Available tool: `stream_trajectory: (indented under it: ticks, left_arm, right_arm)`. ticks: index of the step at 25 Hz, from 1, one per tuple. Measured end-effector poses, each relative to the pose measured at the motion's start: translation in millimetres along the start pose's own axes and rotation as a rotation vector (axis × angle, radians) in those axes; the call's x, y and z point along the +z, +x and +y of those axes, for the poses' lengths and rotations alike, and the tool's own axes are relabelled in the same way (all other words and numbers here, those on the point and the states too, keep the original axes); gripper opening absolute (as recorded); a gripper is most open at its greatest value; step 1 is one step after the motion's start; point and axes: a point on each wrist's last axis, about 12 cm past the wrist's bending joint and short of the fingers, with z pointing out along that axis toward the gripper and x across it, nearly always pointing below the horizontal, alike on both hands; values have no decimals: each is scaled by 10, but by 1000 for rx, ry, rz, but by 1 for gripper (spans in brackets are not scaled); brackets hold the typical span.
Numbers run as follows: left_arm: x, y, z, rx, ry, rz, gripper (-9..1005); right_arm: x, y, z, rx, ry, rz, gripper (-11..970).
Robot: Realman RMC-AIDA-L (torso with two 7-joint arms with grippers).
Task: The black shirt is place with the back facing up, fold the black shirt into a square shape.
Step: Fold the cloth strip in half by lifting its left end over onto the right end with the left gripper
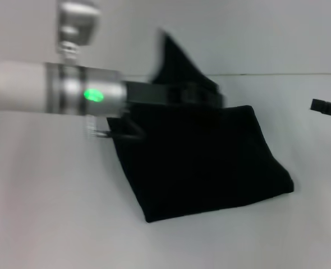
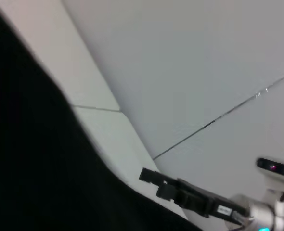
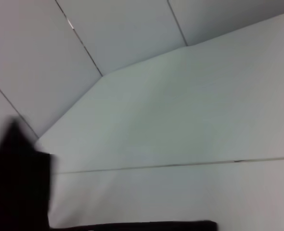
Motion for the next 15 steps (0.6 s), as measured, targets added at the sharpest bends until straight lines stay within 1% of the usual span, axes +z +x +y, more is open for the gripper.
stream_trajectory:
  ticks: [1, 2, 3, 4, 5, 6, 8, 10, 12, 15]
  left_arm:
    - [189, 25, -9, 13, -12, -3, 161]
    - [259, 29, -5, 17, -21, -11, 164]
    - [426, 60, 36, 15, -51, -30, 166]
    - [497, 87, 68, 5, -65, -48, 168]
    - [659, 251, 141, -36, -88, -62, 171]
    - [723, 342, 186, -48, -102, -91, 173]
    - [791, 503, 226, -68, -99, -128, 178]
    - [841, 669, 212, -95, -55, -160, 183]
    - [836, 763, 172, -104, 4, -182, 227]
    - [761, 814, 101, -89, 108, -222, 292]
  right_arm:
    - [-28, -2, -13, -3, 5, -1, 927]
    - [-49, -6, -25, -6, 9, -1, 927]
    - [-68, -6, -33, -7, 10, 0, 927]
    - [-87, -8, -43, -9, 11, 1, 927]
    - [-104, -13, -51, -11, 11, 2, 927]
    - [-114, -18, -58, -13, 13, 4, 927]
    - [-114, -31, -61, -19, 15, 8, 927]
    - [-115, -43, -65, -20, 16, 11, 926]
    - [-111, -60, -66, -17, 16, 16, 926]
    - [-93, -85, -66, 17, 16, 34, 926]
